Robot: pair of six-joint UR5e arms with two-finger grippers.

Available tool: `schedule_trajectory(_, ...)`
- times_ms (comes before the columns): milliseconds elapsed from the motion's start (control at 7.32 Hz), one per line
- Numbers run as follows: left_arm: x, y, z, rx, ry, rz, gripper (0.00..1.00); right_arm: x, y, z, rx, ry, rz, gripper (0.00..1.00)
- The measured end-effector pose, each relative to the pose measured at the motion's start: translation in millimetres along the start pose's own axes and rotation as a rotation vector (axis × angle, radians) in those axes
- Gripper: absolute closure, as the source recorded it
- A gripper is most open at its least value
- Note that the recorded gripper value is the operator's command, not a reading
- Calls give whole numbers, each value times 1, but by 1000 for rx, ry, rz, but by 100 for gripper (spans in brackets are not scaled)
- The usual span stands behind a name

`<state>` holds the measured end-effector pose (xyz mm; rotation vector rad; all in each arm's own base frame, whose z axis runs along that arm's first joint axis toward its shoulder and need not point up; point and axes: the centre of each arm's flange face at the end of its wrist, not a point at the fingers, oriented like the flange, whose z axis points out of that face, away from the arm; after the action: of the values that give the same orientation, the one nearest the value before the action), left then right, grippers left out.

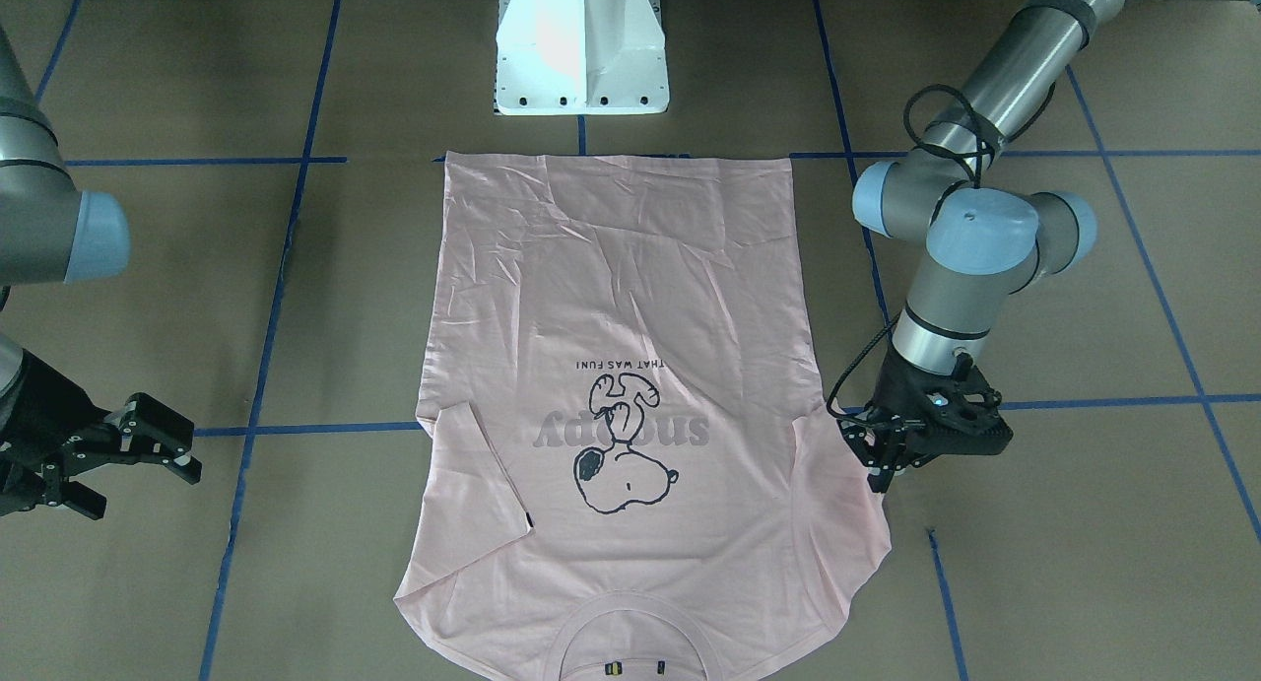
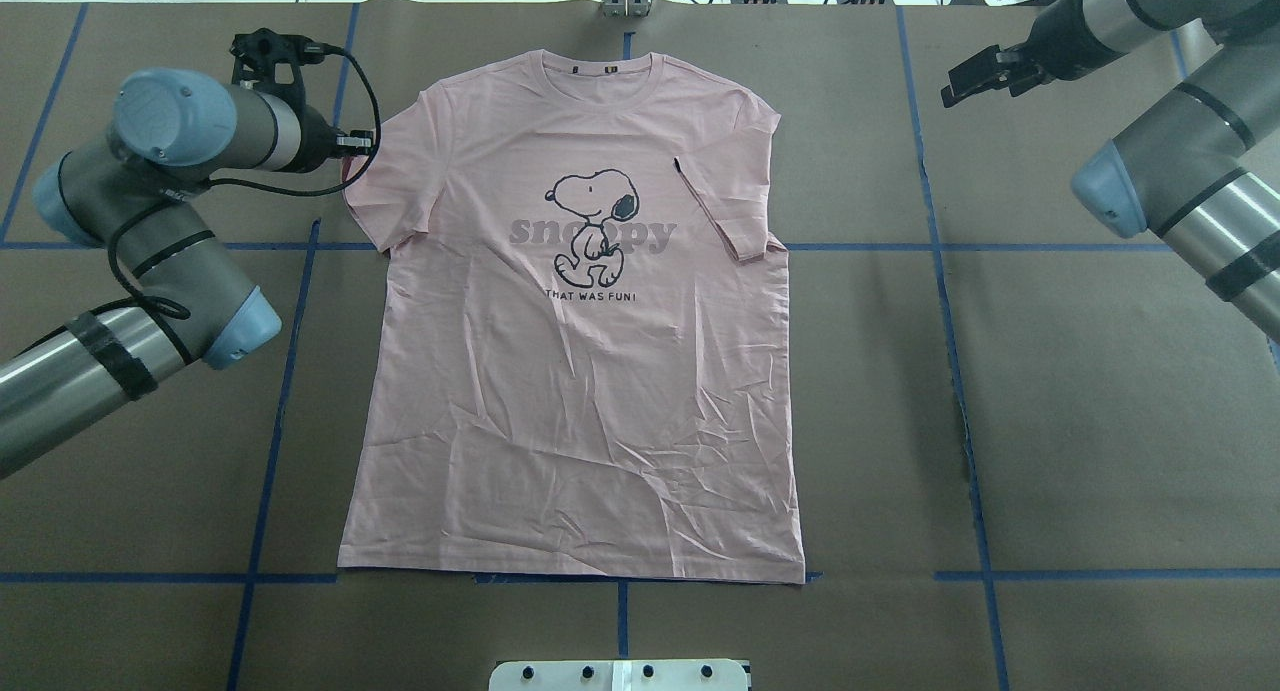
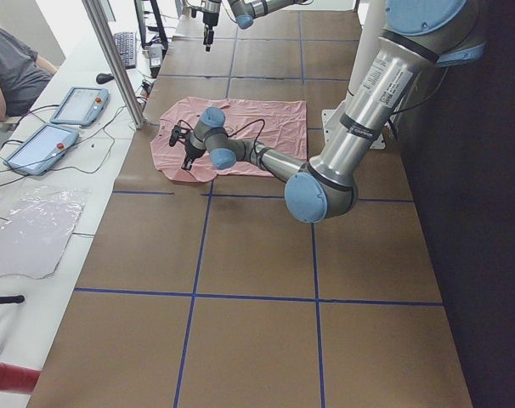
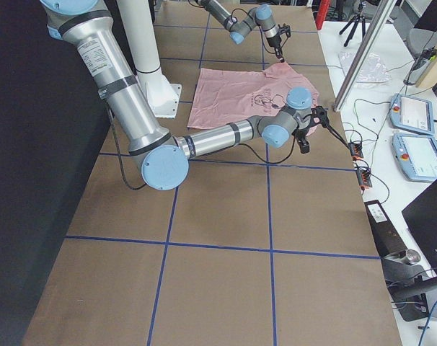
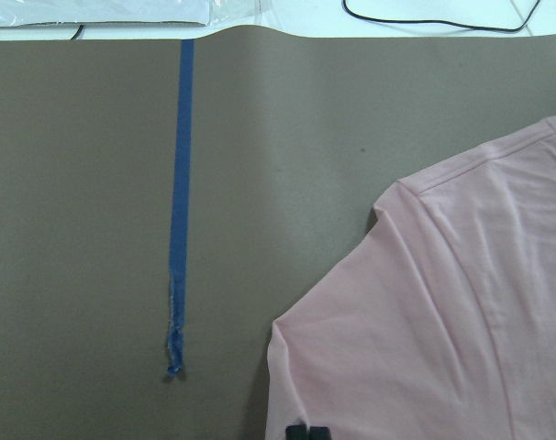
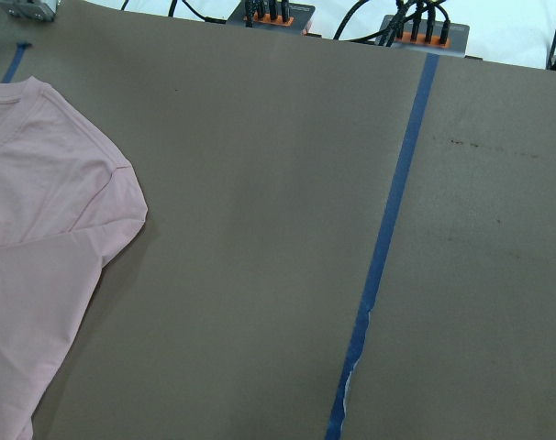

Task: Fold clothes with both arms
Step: 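Fold the sleeve inward over the shirt body with the left gripper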

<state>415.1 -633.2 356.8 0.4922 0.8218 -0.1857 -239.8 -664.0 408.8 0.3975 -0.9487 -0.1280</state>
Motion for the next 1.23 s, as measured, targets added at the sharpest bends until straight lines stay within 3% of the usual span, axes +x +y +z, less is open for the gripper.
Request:
schedule_trajectory(410,105,-3,-1,-74,-60,-71,100,-2,-1,0,0,-1,-1,0)
schedule_trajectory(547,121,-2,8,-75,-86,-80,21,-3,-2,1,-1,-1,-2,0)
schedule_trajectory(683,127,0,16,-75,-106,-79,0,-3,-2,1,-1,-2,-2,0)
schedule_trajectory(957,127,4,16,-74,-101,-36,0,-7,-3,-1,4,-6,5,0)
schedule_trajectory(1230,120,15,-26,-53,-20,-7,0,-34,0,-9,17,-33,89,0)
